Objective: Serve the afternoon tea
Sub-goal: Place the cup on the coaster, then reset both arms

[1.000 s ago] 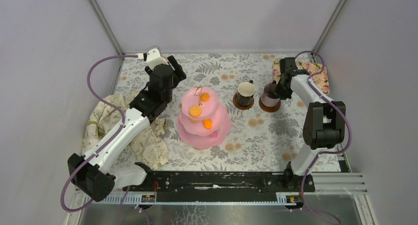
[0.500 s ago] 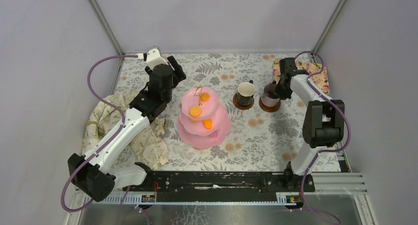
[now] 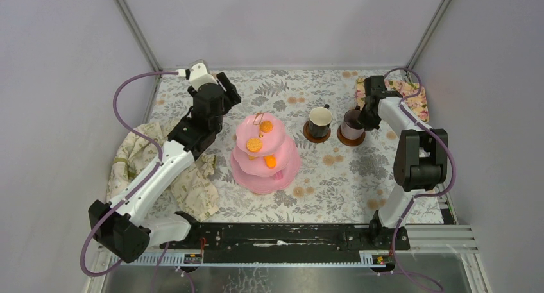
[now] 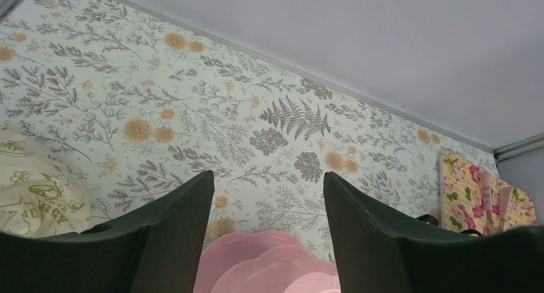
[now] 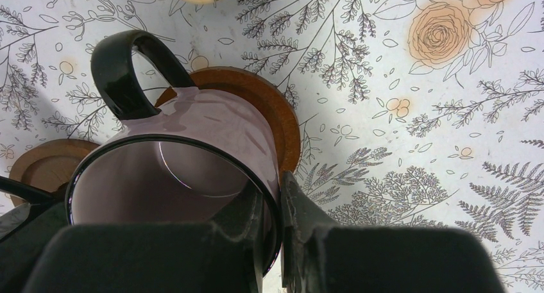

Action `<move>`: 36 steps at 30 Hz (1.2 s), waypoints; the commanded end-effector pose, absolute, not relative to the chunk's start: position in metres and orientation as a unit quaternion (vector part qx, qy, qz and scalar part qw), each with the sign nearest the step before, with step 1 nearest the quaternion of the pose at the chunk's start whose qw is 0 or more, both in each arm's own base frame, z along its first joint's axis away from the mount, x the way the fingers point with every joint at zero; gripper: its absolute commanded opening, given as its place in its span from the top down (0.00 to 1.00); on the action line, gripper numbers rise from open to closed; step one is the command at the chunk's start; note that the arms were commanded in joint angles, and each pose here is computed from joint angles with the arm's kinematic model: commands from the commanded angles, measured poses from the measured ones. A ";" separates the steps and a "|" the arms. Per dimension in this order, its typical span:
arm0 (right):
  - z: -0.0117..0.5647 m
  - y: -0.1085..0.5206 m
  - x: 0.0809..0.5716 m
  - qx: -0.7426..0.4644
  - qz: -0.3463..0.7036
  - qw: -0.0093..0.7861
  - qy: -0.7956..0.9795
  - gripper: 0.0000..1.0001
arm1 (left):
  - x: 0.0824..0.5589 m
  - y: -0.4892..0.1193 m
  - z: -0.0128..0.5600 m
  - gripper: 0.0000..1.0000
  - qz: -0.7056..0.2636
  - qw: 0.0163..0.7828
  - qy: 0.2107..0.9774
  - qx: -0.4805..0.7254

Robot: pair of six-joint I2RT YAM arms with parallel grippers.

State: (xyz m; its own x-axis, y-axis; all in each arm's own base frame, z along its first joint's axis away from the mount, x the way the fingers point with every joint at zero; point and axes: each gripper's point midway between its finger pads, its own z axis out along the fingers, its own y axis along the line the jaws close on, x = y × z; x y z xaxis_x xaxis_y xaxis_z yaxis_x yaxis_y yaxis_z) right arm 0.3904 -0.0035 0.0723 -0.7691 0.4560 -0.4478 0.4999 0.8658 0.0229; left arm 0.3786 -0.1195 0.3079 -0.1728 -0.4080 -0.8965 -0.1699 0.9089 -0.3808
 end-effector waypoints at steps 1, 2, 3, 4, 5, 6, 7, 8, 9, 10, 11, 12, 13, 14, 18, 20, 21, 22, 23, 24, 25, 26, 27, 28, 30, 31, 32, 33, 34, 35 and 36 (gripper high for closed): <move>0.088 -0.006 0.409 0.268 -0.043 0.258 0.927 1.00 | 0.384 -0.119 0.321 0.30 -0.118 0.632 0.739 -0.202; 0.087 -0.006 0.409 0.268 -0.043 0.256 0.928 1.00 | 0.384 -0.118 0.321 0.30 -0.118 0.633 0.738 -0.202; 0.086 -0.006 0.409 0.267 -0.043 0.255 0.928 1.00 | 0.384 -0.118 0.321 0.30 -0.118 0.633 0.738 -0.203; 0.086 -0.007 0.409 0.267 -0.044 0.255 0.928 1.00 | 0.384 -0.118 0.320 0.30 -0.119 0.632 0.739 -0.202; 0.085 -0.007 0.408 0.267 -0.045 0.254 0.929 1.00 | 0.384 -0.118 0.321 0.30 -0.119 0.632 0.739 -0.202; 0.085 -0.007 0.408 0.268 -0.046 0.253 0.929 1.00 | 0.384 -0.118 0.320 0.30 -0.119 0.631 0.739 -0.202; 0.084 -0.007 0.408 0.268 -0.047 0.252 0.929 1.00 | 0.384 -0.118 0.320 0.30 -0.120 0.631 0.739 -0.202; 0.084 -0.007 0.408 0.268 -0.047 0.252 0.929 1.00 | 0.385 -0.119 0.320 0.30 -0.120 0.631 0.739 -0.202; 0.083 -0.007 0.408 0.268 -0.048 0.251 0.929 1.00 | 0.385 -0.118 0.320 0.30 -0.120 0.631 0.739 -0.202; 0.083 -0.007 0.408 0.268 -0.048 0.250 0.929 1.00 | 0.385 -0.118 0.319 0.30 -0.120 0.631 0.740 -0.202; 0.083 -0.007 0.407 0.267 -0.047 0.249 0.930 1.00 | 0.385 -0.118 0.319 0.30 -0.120 0.630 0.740 -0.202; 0.082 -0.007 0.407 0.267 -0.047 0.249 0.930 1.00 | 0.386 -0.118 0.319 0.30 -0.119 0.630 0.740 -0.202; 0.082 -0.006 0.407 0.266 -0.046 0.248 0.930 1.00 | 0.385 -0.117 0.319 0.30 -0.119 0.630 0.740 -0.203; 0.082 -0.006 0.407 0.266 -0.046 0.247 0.931 0.96 | 0.386 -0.117 0.320 0.30 -0.120 0.631 0.739 -0.203; 0.082 -0.005 0.407 0.266 -0.042 0.246 0.931 0.65 | 0.387 -0.118 0.319 0.30 -0.120 0.630 0.740 -0.202; 0.084 -0.004 0.407 0.266 -0.041 0.248 0.931 0.54 | 0.387 -0.117 0.318 0.30 -0.119 0.629 0.741 -0.203; 0.084 -0.004 0.407 0.266 -0.040 0.248 0.931 0.51 | 0.387 -0.117 0.318 0.30 -0.118 0.629 0.741 -0.203; 0.085 -0.004 0.407 0.266 -0.040 0.249 0.930 0.49 | 0.388 -0.118 0.318 0.30 -0.118 0.629 0.742 -0.203; 0.086 -0.004 0.408 0.267 -0.038 0.251 0.930 0.48 | 0.388 -0.117 0.316 0.30 -0.117 0.628 0.742 -0.203; 0.087 -0.004 0.408 0.266 -0.037 0.252 0.930 0.47 | 0.387 -0.117 0.317 0.30 -0.117 0.628 0.742 -0.203; 0.088 -0.003 0.408 0.266 -0.035 0.253 0.929 0.46 | 0.388 -0.118 0.316 0.30 -0.117 0.627 0.743 -0.203; 0.091 -0.003 0.410 0.266 -0.034 0.257 0.928 0.46 | 0.388 -0.117 0.316 0.30 -0.116 0.627 0.743 -0.204; 0.093 -0.003 0.410 0.266 -0.032 0.259 0.928 0.45 | 0.388 -0.117 0.316 0.30 -0.115 0.626 0.744 -0.204; 0.096 -0.002 0.411 0.266 -0.029 0.262 0.927 0.44 | 0.388 -0.117 0.316 0.30 -0.115 0.627 0.743 -0.205; 0.105 -0.001 0.414 0.266 -0.024 0.272 0.925 0.44 | 0.388 -0.117 0.318 0.30 -0.114 0.627 0.742 -0.206; 0.110 0.000 0.415 0.266 -0.020 0.277 0.923 0.43 | 0.389 -0.116 0.319 0.30 -0.113 0.627 0.742 -0.206; 0.117 0.000 0.416 0.266 -0.017 0.285 0.921 0.43 | 0.389 -0.116 0.320 0.30 -0.111 0.627 0.742 -0.207; 0.123 0.001 0.417 0.267 -0.013 0.291 0.919 0.43 | 0.389 -0.115 0.320 0.30 -0.108 0.627 0.743 -0.208; 0.130 0.002 0.419 0.267 -0.009 0.299 0.916 0.43 | 0.389 -0.114 0.322 0.30 -0.107 0.627 0.742 -0.210; 0.140 0.002 0.420 0.268 -0.003 0.309 0.912 0.43 | 0.390 -0.113 0.324 0.30 -0.105 0.628 0.741 -0.212; 0.148 0.004 0.421 0.267 0.002 0.318 0.909 0.42 | 0.390 -0.112 0.324 0.30 -0.104 0.627 0.741 -0.215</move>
